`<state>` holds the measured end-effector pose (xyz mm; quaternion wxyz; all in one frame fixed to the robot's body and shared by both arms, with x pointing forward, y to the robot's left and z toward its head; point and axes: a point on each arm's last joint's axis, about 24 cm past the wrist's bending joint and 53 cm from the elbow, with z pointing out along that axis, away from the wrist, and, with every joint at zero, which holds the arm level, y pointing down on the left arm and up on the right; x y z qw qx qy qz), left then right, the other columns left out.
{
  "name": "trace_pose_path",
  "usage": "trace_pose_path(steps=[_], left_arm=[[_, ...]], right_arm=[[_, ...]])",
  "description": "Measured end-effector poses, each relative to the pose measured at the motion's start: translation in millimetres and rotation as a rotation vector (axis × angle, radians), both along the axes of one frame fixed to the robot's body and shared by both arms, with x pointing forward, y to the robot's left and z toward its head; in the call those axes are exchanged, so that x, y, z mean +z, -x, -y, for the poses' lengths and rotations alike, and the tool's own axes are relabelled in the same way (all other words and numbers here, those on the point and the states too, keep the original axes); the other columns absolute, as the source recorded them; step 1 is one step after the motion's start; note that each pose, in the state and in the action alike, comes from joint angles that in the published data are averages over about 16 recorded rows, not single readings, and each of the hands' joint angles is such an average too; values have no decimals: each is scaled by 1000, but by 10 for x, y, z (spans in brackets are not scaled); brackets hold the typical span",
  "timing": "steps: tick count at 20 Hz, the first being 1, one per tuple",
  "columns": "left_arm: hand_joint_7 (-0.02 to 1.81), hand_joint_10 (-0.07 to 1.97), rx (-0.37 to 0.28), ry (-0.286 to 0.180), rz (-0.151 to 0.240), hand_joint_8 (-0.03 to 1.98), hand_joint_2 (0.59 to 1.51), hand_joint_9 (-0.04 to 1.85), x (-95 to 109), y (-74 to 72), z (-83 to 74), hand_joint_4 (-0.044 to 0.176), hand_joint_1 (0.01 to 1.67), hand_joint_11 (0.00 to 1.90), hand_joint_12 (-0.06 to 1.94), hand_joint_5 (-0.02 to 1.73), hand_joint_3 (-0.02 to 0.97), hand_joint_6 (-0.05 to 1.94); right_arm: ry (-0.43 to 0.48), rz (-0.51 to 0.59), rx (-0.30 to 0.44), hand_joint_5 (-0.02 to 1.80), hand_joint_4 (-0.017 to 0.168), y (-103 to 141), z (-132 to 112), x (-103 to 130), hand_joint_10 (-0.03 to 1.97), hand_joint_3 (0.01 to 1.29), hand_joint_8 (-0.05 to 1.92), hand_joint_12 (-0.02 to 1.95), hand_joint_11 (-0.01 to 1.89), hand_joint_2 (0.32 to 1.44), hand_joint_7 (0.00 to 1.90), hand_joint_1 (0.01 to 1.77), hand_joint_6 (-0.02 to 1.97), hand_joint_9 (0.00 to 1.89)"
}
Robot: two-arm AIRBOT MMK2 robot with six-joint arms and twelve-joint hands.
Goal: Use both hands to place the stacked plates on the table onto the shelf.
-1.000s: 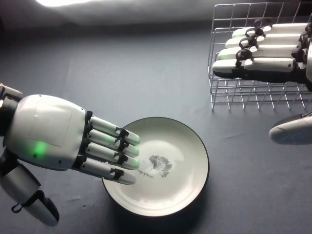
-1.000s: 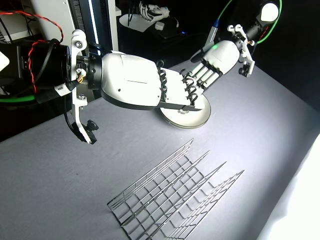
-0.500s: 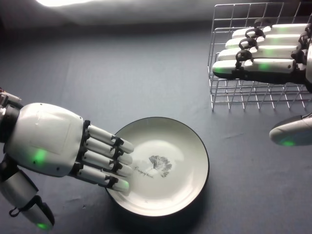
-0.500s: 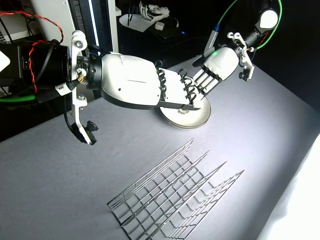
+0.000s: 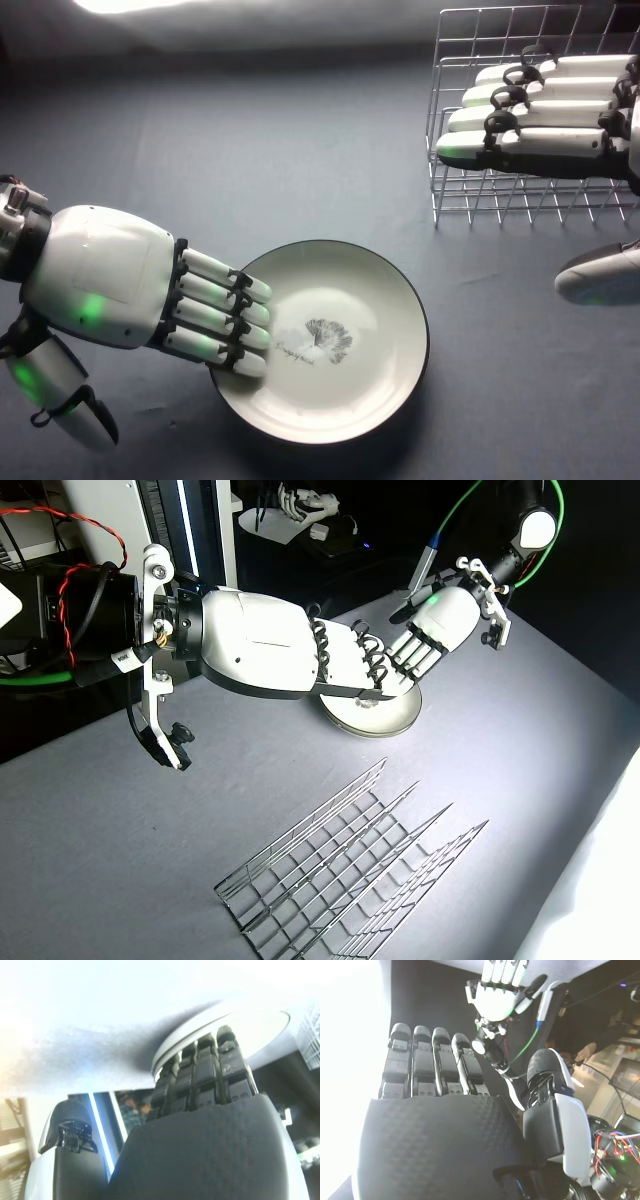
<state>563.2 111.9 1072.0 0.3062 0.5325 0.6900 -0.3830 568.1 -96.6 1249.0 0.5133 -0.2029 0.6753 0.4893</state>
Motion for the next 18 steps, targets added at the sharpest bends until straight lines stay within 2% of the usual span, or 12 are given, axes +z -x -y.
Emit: trace_pose_path(steps=[6, 12, 18], left_arm=[[2, 7, -2, -16, 7, -11, 1127, 17, -62, -59, -34, -3, 16, 15, -17, -3, 15, -16], [-5, 6, -8, -27, 4, -13, 1126, 14, -124, -43, -44, -7, 16, 16, -11, -9, 15, -19], [-7, 8, -16, -18, -10, -18, 1123, 11, -173, 18, 63, -8, 16, 15, 0, -10, 16, -22]], right_arm=[[0, 1, 14, 19, 4, 35, -11, -16, 9, 32, 12, -7, 20, 1246, 22, 18, 17, 13], [0, 2, 27, 20, 3, 66, -21, -28, 9, 31, 12, -7, 20, 1246, 21, 19, 18, 12], [3, 4, 41, 20, 4, 100, -32, -44, 8, 32, 12, -7, 20, 1232, 22, 19, 18, 13]])
